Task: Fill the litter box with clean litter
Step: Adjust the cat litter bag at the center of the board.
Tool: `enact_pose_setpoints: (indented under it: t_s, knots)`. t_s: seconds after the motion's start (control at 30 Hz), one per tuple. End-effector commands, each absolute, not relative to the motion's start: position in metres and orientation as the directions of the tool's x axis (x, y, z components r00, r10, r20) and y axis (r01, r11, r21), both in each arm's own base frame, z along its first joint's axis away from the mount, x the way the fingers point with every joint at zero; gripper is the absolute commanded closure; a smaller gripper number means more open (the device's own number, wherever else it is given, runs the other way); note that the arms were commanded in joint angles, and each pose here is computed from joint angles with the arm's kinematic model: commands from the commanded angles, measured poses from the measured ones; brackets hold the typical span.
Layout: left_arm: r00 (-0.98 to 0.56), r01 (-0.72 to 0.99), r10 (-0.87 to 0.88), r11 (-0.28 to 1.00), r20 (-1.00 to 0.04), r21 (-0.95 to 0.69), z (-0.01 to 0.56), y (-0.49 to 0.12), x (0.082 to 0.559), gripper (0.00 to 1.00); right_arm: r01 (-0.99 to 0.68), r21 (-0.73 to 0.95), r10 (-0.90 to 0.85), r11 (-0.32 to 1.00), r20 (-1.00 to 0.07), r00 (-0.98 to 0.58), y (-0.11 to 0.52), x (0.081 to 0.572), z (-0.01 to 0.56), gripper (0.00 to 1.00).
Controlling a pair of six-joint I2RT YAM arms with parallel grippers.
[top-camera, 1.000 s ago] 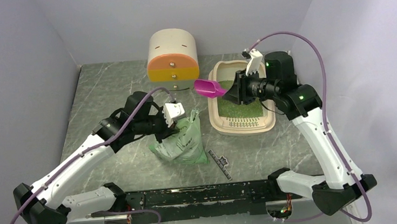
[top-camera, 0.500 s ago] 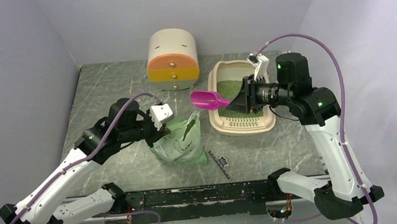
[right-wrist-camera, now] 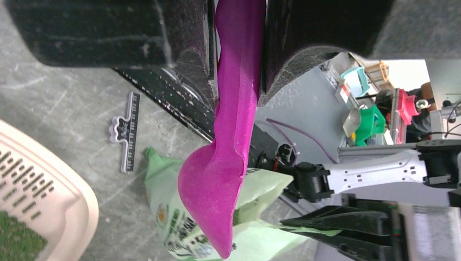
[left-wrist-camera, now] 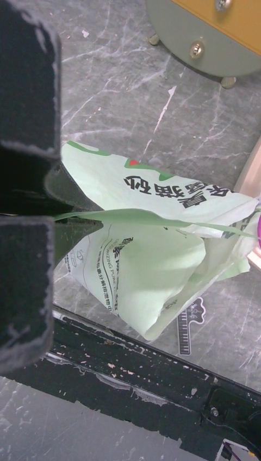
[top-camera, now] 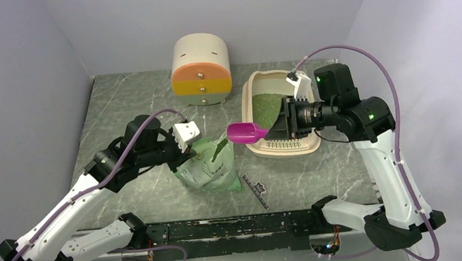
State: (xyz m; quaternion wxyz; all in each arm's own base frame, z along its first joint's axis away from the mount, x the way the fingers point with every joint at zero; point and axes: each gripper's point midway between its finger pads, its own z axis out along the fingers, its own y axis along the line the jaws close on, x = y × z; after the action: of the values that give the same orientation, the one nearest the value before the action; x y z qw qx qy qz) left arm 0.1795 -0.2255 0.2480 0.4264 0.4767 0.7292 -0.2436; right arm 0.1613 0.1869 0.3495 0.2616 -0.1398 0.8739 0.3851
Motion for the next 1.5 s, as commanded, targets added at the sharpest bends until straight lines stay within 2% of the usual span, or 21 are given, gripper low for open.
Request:
enact_pose_setpoints:
  t_s: [0.0, 0.17, 0.3, 0.53, 0.77, 0.97, 1.13, 1.23, 1.33, 1.47]
  knots:
    - [-0.153, 0.909, 0.440, 0.413, -0.885, 0.048, 0.273, -0.224, 0.167, 0.95, -0.364, 0.589, -0.038, 0.722, -0.491, -0.870, 0.175, 0.146, 0.338, 1.00]
    - [-0.149, 0.918, 0.433, 0.394, -0.889, 0.038, 0.274, -0.226, 0.163, 0.95, -0.332, 0.616, -0.045, 0.715, -0.433, -0.900, 0.182, 0.143, 0.329, 1.00]
    - [-0.141, 0.919, 0.417, 0.392, -0.898, 0.037, 0.279, -0.223, 0.158, 0.95, -0.347, 0.612, -0.030, 0.710, -0.466, -0.884, 0.183, 0.144, 0.347, 1.00]
    - [-0.139, 0.927, 0.408, 0.374, -0.902, 0.026, 0.279, -0.221, 0.151, 0.95, -0.361, 0.647, -0.033, 0.671, -0.461, -0.887, 0.194, 0.142, 0.366, 1.00]
    - [-0.135, 0.931, 0.399, 0.365, -0.907, 0.022, 0.278, -0.221, 0.147, 0.95, -0.311, 0.704, -0.047, 0.639, -0.367, -0.929, 0.211, 0.127, 0.366, 1.00]
    - [-0.129, 0.931, 0.403, 0.363, -0.906, 0.028, 0.279, -0.218, 0.145, 0.95, -0.191, 0.707, -0.016, 0.681, -0.247, -0.969, 0.218, 0.116, 0.349, 1.00]
    - [-0.128, 0.935, 0.391, 0.354, -0.911, 0.020, 0.277, -0.220, 0.142, 0.95, -0.146, 0.688, 0.008, 0.711, -0.215, -0.977, 0.217, 0.116, 0.338, 1.00]
    - [-0.121, 0.939, 0.394, 0.343, -0.911, 0.024, 0.277, -0.220, 0.141, 0.95, -0.118, 0.666, -0.018, 0.737, -0.154, -0.988, 0.224, 0.112, 0.321, 1.00]
    - [-0.118, 0.940, 0.397, 0.340, -0.910, 0.027, 0.276, -0.219, 0.140, 0.95, -0.115, 0.630, -0.027, 0.768, -0.148, -0.989, 0.231, 0.113, 0.313, 1.00]
    - [-0.112, 0.941, 0.390, 0.337, -0.914, 0.029, 0.278, -0.220, 0.140, 0.95, -0.129, 0.629, -0.009, 0.766, -0.190, -0.982, 0.238, 0.122, 0.326, 1.00]
